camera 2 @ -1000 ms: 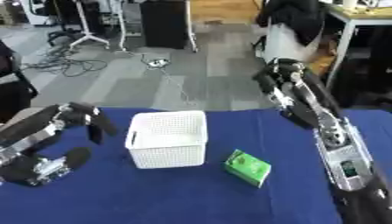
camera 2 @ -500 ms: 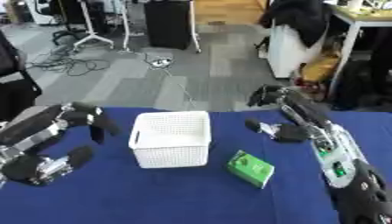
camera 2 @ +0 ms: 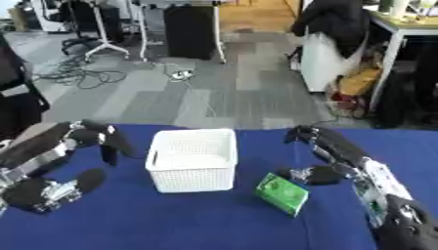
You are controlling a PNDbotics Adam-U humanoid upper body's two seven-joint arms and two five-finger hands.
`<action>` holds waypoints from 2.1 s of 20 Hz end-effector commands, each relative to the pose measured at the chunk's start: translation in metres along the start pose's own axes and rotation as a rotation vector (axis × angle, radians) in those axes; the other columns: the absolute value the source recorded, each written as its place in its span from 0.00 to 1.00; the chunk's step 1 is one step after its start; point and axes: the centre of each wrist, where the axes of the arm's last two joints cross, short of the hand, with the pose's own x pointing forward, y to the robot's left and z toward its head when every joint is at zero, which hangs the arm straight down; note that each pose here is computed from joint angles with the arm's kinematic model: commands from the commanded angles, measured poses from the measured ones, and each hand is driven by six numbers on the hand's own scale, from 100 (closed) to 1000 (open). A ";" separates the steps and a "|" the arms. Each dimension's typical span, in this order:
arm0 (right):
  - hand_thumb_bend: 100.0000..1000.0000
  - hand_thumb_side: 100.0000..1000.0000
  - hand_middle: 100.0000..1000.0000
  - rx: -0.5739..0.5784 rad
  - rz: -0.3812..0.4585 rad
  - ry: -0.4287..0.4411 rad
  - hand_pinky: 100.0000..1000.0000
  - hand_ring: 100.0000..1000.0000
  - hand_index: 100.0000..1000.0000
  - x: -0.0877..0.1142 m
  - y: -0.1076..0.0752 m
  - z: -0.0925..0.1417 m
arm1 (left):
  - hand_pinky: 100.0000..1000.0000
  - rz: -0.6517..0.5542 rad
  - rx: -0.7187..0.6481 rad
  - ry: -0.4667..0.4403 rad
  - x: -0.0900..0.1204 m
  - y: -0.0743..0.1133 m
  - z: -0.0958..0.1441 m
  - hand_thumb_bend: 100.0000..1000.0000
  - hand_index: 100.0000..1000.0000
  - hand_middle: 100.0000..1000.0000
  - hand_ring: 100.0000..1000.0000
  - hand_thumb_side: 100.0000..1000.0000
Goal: Pick up objects on the table and place them in the box.
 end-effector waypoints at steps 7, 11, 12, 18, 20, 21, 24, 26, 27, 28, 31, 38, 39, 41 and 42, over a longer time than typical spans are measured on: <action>0.68 1.00 0.77 0.020 0.047 0.013 0.83 0.76 0.79 -0.004 -0.002 0.001 | 0.35 -0.036 0.003 -0.011 0.002 0.011 -0.001 0.03 0.73 0.54 0.42 1.00; 0.67 1.00 0.77 0.042 0.039 0.013 0.83 0.77 0.81 -0.002 0.004 0.002 | 0.35 -0.036 0.003 -0.011 0.002 0.011 -0.001 0.03 0.73 0.54 0.42 1.00; 0.66 1.00 0.78 0.046 0.036 0.012 0.83 0.77 0.81 -0.002 0.005 0.002 | 0.35 -0.036 0.003 -0.011 0.002 0.011 -0.001 0.03 0.73 0.54 0.42 1.00; 0.64 1.00 0.78 0.062 0.018 -0.006 0.83 0.77 0.82 0.004 0.006 0.001 | 0.35 -0.037 0.002 -0.011 0.002 0.011 -0.001 0.03 0.73 0.54 0.42 1.00; 0.64 1.00 0.78 0.071 0.015 -0.008 0.83 0.77 0.81 0.006 0.007 0.001 | 0.35 -0.037 0.001 -0.012 0.002 0.011 -0.001 0.03 0.73 0.54 0.42 1.00; 0.63 1.00 0.78 0.081 0.017 -0.007 0.83 0.77 0.81 0.007 0.007 0.001 | 0.35 -0.037 0.001 -0.012 0.002 0.011 -0.001 0.03 0.73 0.54 0.42 1.00; 0.63 1.00 0.78 0.106 0.019 0.001 0.83 0.77 0.82 0.008 0.010 0.002 | 0.35 -0.038 0.001 -0.013 0.002 0.012 -0.001 0.03 0.73 0.54 0.42 1.00; 0.64 1.00 0.79 0.117 0.017 0.008 0.83 0.77 0.83 0.008 0.012 0.003 | 0.35 -0.038 0.001 -0.013 0.002 0.012 -0.001 0.03 0.73 0.54 0.42 1.00; 0.63 1.00 0.79 0.123 0.016 0.011 0.82 0.77 0.83 0.008 0.014 0.004 | 0.35 -0.038 0.001 -0.012 0.002 0.012 -0.001 0.03 0.73 0.54 0.42 1.00; 0.62 1.00 0.79 0.129 0.016 0.014 0.82 0.77 0.83 0.008 0.015 0.005 | 0.35 -0.038 0.001 -0.012 0.002 0.012 -0.001 0.03 0.73 0.54 0.42 1.00; 0.62 1.00 0.79 0.155 0.017 0.015 0.83 0.77 0.84 0.007 0.021 0.006 | 0.35 -0.038 0.001 -0.013 0.002 0.012 -0.001 0.03 0.73 0.54 0.42 1.00; 0.61 1.00 0.79 0.212 0.024 0.003 0.83 0.77 0.85 0.008 0.034 0.008 | 0.35 -0.037 0.000 -0.014 0.002 0.012 -0.001 0.03 0.73 0.54 0.42 1.00; 0.61 1.00 0.79 0.219 0.025 0.002 0.83 0.77 0.85 0.008 0.036 0.008 | 0.35 -0.037 0.000 -0.014 0.002 0.012 -0.001 0.03 0.73 0.54 0.42 1.00; 0.63 1.00 0.79 0.229 0.025 -0.002 0.83 0.78 0.86 0.010 0.040 0.008 | 0.35 -0.038 0.000 -0.015 0.003 0.012 -0.001 0.03 0.73 0.54 0.42 1.00; 0.62 1.00 0.79 0.234 0.023 -0.004 0.83 0.78 0.86 0.010 0.042 0.008 | 0.35 -0.038 0.000 -0.015 0.003 0.012 -0.002 0.03 0.73 0.54 0.42 1.00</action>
